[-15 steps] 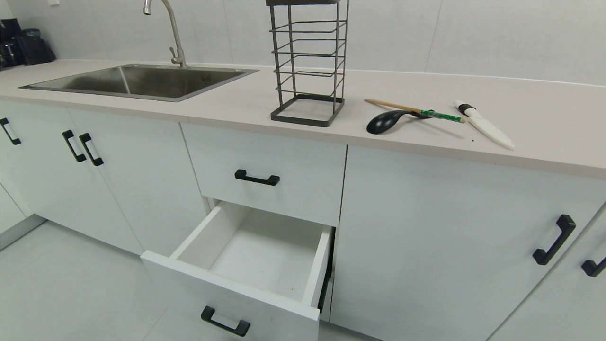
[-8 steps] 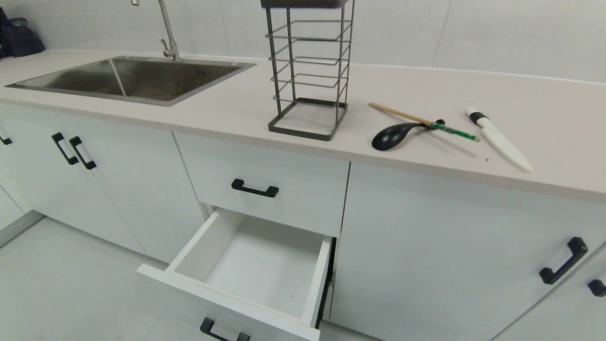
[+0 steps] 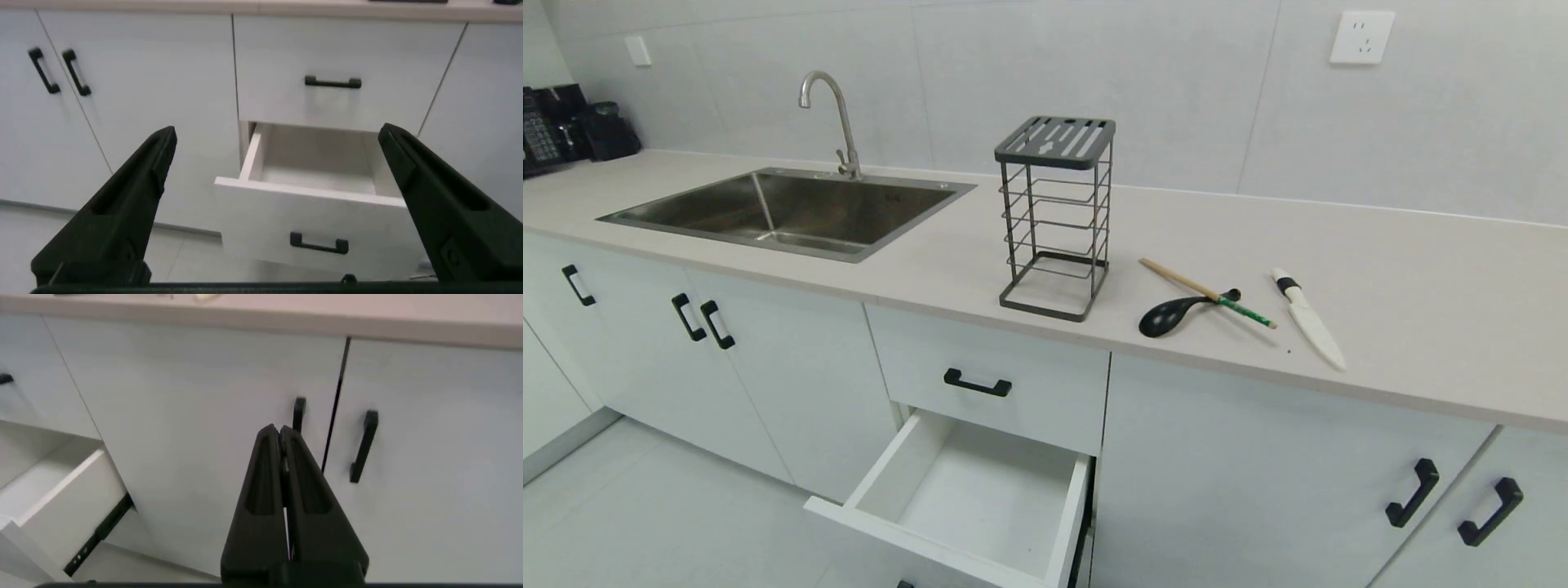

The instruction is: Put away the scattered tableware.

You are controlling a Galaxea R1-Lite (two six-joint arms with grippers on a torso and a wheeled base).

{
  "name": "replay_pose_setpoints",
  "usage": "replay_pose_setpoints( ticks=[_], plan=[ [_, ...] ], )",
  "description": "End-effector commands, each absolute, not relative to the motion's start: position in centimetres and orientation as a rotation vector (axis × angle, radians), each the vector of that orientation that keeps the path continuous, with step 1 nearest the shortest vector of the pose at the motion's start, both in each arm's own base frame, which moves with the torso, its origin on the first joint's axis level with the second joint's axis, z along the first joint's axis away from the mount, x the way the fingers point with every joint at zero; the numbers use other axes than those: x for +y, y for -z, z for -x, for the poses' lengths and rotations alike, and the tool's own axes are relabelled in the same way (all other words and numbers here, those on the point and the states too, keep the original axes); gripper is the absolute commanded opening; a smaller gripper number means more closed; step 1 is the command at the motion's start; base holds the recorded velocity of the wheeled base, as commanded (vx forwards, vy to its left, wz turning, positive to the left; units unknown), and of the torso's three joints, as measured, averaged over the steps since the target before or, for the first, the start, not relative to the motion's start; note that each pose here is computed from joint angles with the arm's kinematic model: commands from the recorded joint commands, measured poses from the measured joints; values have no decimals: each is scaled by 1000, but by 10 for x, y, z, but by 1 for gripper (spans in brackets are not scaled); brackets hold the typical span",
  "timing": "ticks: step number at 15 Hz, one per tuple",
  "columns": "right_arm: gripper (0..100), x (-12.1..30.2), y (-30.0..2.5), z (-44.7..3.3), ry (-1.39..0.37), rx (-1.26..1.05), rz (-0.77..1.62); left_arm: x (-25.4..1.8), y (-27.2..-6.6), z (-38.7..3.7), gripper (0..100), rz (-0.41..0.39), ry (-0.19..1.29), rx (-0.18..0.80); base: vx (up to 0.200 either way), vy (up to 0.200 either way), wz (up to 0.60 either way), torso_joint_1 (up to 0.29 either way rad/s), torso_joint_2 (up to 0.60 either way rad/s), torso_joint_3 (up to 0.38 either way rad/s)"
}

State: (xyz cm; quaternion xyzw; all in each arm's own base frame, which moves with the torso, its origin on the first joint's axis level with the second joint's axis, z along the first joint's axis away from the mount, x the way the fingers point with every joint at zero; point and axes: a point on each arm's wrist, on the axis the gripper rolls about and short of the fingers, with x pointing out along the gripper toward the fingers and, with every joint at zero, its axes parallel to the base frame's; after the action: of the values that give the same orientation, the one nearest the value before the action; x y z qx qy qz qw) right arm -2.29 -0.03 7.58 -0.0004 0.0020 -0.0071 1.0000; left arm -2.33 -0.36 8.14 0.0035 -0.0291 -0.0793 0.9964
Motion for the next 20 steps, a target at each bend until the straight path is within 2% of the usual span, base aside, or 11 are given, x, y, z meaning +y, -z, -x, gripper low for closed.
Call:
replay_pose_setpoints(
  ticks=[1,4,5,6,16,20],
  plan=[
    [0,0,-76,23,14,6,0,-4,-81,23,100,-8,159,-58,0,0,0,76,-491,-207],
    [0,0,-76,23,14,6,0,-2,-80,23,100,-26,73,-41,0,0,0,260,-204,-107],
    [0,0,-76,23,15,5,2,0,-74,23,100,-27,11,21,0,0,0,85,-66,-22],
    [0,0,-76,23,14,6,2,0,-75,23,100,-8,12,0,0,0,0,51,-36,-12],
    [0,0,-76,23,12,5,2,0,-76,23,100,-9,12,-2,0,0,0,0,0,0],
    [0,0,-76,23,14,5,2,0,-76,23,100,-9,12,-2,0,0,0,173,-312,-151]
  ],
)
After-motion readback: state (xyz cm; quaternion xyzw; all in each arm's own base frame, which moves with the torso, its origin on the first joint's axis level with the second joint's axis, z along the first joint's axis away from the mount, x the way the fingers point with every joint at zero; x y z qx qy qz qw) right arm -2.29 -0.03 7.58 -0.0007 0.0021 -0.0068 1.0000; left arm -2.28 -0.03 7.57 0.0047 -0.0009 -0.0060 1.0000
